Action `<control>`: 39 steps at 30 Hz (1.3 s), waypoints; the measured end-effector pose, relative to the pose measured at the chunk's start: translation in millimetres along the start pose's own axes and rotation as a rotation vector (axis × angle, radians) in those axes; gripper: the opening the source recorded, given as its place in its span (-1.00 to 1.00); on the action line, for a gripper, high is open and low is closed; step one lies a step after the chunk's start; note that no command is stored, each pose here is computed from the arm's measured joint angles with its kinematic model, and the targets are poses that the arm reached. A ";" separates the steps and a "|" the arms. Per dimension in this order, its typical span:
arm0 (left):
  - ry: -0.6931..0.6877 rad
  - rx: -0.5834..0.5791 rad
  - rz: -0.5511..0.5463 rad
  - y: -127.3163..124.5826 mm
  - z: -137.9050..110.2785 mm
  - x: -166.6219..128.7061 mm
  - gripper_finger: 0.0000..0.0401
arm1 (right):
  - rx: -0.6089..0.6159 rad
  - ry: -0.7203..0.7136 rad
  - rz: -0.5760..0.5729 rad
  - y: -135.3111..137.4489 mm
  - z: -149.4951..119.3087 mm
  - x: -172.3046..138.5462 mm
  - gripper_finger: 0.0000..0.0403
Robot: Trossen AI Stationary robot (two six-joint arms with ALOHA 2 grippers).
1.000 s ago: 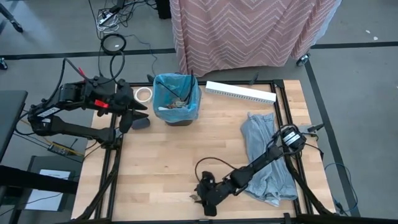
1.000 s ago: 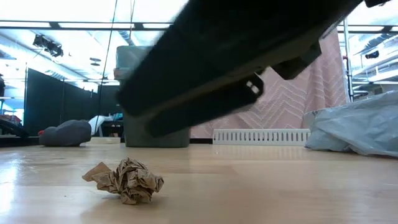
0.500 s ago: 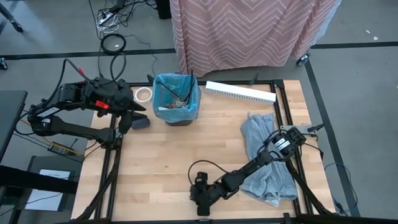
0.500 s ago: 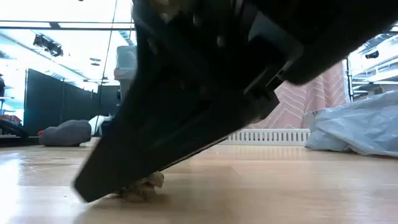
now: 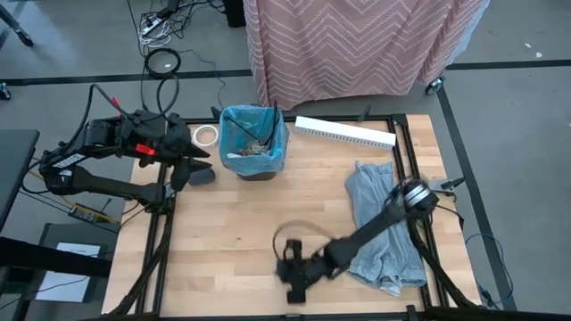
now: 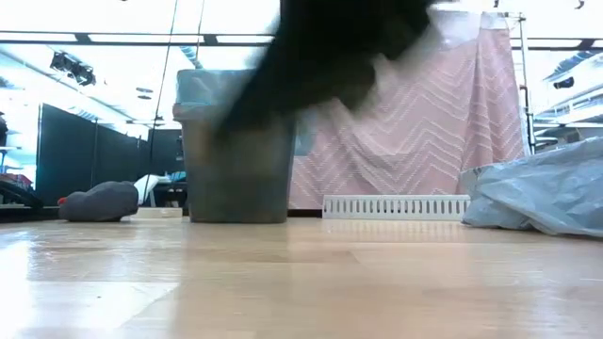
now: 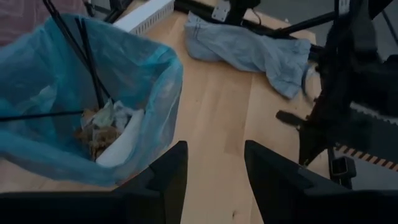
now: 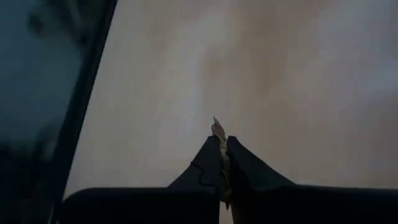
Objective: Place trash/remove bag and relplace
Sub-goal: Put the brown napkin into the black trash bin
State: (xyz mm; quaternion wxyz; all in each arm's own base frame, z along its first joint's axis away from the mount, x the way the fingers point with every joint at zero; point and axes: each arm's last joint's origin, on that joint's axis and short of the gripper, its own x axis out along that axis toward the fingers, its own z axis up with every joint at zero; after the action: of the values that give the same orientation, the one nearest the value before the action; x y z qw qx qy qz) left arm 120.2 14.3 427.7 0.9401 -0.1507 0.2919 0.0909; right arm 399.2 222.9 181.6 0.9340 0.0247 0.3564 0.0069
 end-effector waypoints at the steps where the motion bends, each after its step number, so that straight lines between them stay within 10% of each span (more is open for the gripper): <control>1: -0.012 0.000 -0.002 -0.3 1.1 0.0 -0.17 | 0.008 -0.036 -0.019 -10.5 15.9 -12.7 -0.99; 10: -0.062 0.004 0.072 1.3 4.5 -0.1 -0.17 | 0.159 -0.385 -0.231 -121.4 114.8 -145.6 -0.99; 17: -0.125 0.004 0.301 7.6 7.0 -0.2 -0.17 | 0.187 -0.520 -0.413 -210.8 137.8 -198.8 -1.00; 26: -0.260 -0.100 0.519 11.7 17.1 3.3 -0.17 | 0.228 -0.494 -0.349 -290.2 137.8 -166.5 -1.00; 39: -0.310 -0.212 0.529 11.3 22.5 10.1 -0.17 | 0.113 -0.381 -0.227 -318.1 155.8 -102.2 -0.96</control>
State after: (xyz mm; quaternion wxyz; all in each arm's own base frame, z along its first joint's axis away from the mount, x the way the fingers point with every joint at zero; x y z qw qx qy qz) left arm 137.2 33.2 437.0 0.8963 -0.1512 0.1630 0.3837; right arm 425.3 -104.3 349.4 0.9763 0.0377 0.1741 -0.1229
